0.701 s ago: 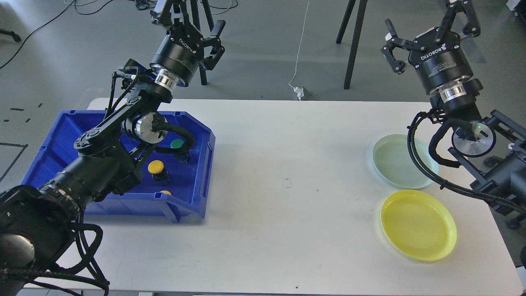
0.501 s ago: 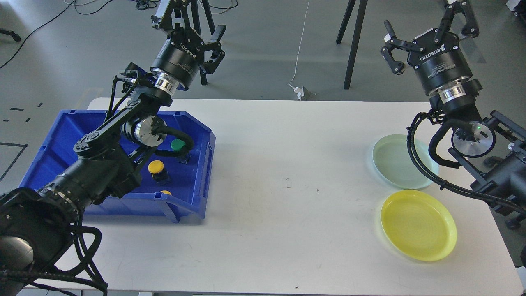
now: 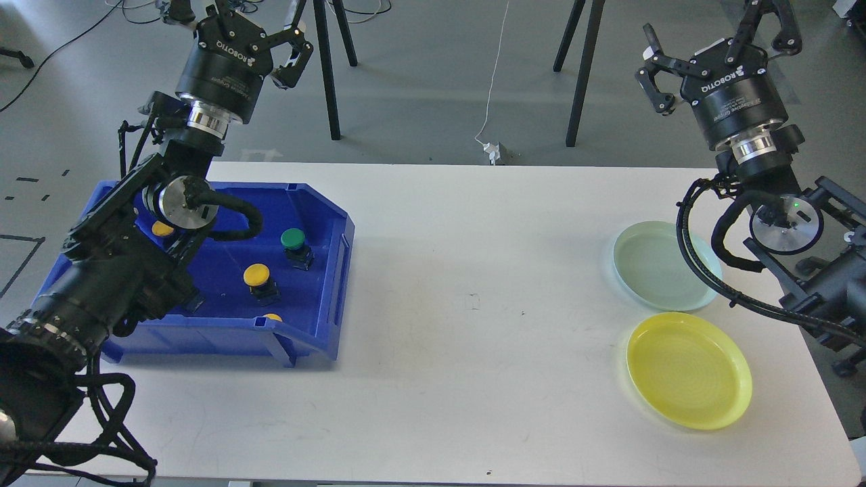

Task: Pass button and place on color plate
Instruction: 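Move the left gripper down into the blue bin toward a yellow-topped button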

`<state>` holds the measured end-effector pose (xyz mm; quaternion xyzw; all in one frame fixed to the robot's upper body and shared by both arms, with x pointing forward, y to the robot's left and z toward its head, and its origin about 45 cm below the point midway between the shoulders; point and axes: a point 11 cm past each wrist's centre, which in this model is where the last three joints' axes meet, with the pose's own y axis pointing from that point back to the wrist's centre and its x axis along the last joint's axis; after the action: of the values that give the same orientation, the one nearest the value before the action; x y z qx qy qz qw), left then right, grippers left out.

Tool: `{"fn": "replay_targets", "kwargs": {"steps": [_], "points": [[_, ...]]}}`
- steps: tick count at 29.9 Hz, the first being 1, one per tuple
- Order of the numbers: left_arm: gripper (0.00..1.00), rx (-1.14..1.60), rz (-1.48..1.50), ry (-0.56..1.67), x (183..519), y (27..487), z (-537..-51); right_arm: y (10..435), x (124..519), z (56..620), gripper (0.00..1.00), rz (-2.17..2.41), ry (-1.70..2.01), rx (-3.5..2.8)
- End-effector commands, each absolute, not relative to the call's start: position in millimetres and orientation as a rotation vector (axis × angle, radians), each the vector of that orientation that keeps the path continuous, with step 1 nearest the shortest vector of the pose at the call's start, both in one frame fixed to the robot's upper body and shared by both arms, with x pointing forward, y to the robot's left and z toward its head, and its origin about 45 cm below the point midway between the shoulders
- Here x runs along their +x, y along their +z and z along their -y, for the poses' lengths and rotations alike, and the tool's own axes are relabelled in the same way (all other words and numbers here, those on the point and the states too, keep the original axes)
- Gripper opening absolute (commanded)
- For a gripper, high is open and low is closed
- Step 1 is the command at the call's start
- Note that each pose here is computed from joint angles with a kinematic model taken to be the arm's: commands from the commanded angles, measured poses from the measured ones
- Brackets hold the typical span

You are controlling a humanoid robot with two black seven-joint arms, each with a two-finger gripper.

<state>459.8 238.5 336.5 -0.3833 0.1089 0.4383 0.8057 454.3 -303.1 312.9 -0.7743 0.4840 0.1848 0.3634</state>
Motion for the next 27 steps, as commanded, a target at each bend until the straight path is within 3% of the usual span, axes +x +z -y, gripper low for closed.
{"fn": "replay_targets", "kwargs": {"steps": [1,4,8,16,20,27], "points": [[1.0,-0.748,-0.08,0.942,443.3,372.6,-238.9,309.1,453.1,302.1,1.0,-1.251,0.483,-2.0],[1.0,-0.579,0.128,0.94,432.4,392.4,-233.9,307.4,452.4,303.3,1.0,-1.257,0.485,-2.002],[1.0,-0.119,0.468,0.865,432.0,384.6,-229.3,308.3,451.7,307.7,1.0,-1.267,0.476,-2.006],[1.0,0.806,1.047,0.271,418.5,337.2,-258.5,302.9,446.2,328.9,1.0,-1.325,0.46,-2.003],[1.0,1.027,1.137,-0.044,406.0,304.5,-263.4,298.5,443.4,336.6,1.0,-1.35,0.461,-2.003],[1.0,1.194,1.063,-0.263,387.2,235.9,-302.8,291.4,439.5,346.3,1.0,-1.384,0.464,-1.998]]}}
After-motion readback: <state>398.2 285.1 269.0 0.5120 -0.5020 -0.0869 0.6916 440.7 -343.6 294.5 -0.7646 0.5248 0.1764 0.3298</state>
